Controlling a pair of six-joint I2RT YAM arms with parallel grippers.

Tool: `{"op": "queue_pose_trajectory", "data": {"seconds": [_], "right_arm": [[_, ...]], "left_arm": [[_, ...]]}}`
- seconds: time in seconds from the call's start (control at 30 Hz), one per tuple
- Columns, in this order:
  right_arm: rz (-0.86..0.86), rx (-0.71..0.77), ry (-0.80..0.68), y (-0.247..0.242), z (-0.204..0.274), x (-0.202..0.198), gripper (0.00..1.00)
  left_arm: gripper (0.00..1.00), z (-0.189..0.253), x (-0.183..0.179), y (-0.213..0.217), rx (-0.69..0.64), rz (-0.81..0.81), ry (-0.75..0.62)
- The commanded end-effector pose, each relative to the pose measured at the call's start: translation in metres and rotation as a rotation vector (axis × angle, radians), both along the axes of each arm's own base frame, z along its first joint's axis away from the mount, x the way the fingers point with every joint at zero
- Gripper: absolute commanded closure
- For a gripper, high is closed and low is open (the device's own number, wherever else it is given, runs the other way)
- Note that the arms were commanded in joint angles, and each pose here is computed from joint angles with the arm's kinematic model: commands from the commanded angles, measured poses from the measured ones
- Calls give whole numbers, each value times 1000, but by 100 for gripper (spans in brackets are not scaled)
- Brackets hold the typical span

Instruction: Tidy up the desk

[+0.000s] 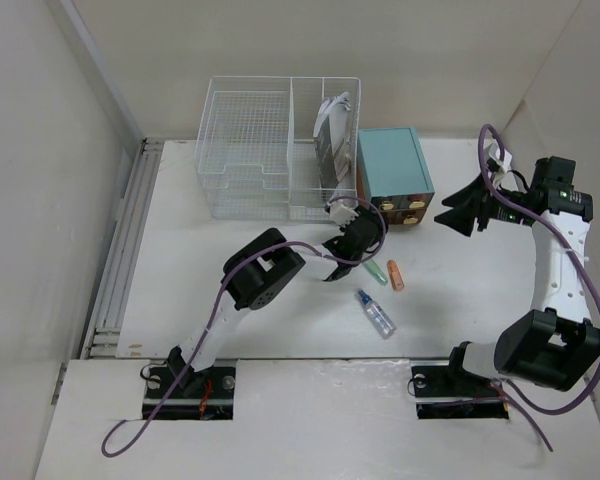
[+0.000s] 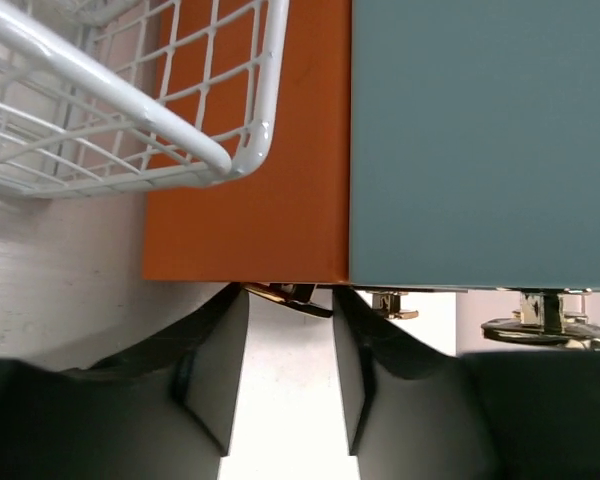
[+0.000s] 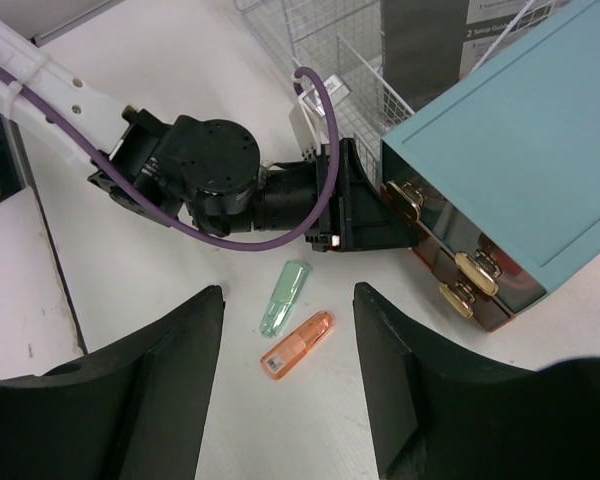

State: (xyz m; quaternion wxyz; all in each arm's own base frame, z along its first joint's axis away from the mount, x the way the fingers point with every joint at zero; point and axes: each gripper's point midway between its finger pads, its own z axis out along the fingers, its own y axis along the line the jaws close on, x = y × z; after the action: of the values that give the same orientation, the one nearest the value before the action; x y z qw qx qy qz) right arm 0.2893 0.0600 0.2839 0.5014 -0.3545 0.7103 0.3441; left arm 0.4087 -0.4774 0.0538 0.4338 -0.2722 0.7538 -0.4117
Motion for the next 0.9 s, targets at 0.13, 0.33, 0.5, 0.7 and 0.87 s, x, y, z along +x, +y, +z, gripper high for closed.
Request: {"op": "queue_pose_trajectory", "data": {"seconds": [0.13,0.33,0.5,0.7,0.87], "right_arm": [[26,26,-38,3,7,-7,40],[30,32,-36,1,3,-6,40],[40,42,-27,2,3,-8,40],[51,51,-21,3,1,-8,40],[57,54,-7,4,0,-11,40]], "left_arm": [[76,8,20,9,7,85,-30],[77,3,17,10,15,75,-21],[79,4,13,13,1,69,-16],[80,3,0,9,-5,44,-8],[80,3,-15,7,-16,25,-6]]}}
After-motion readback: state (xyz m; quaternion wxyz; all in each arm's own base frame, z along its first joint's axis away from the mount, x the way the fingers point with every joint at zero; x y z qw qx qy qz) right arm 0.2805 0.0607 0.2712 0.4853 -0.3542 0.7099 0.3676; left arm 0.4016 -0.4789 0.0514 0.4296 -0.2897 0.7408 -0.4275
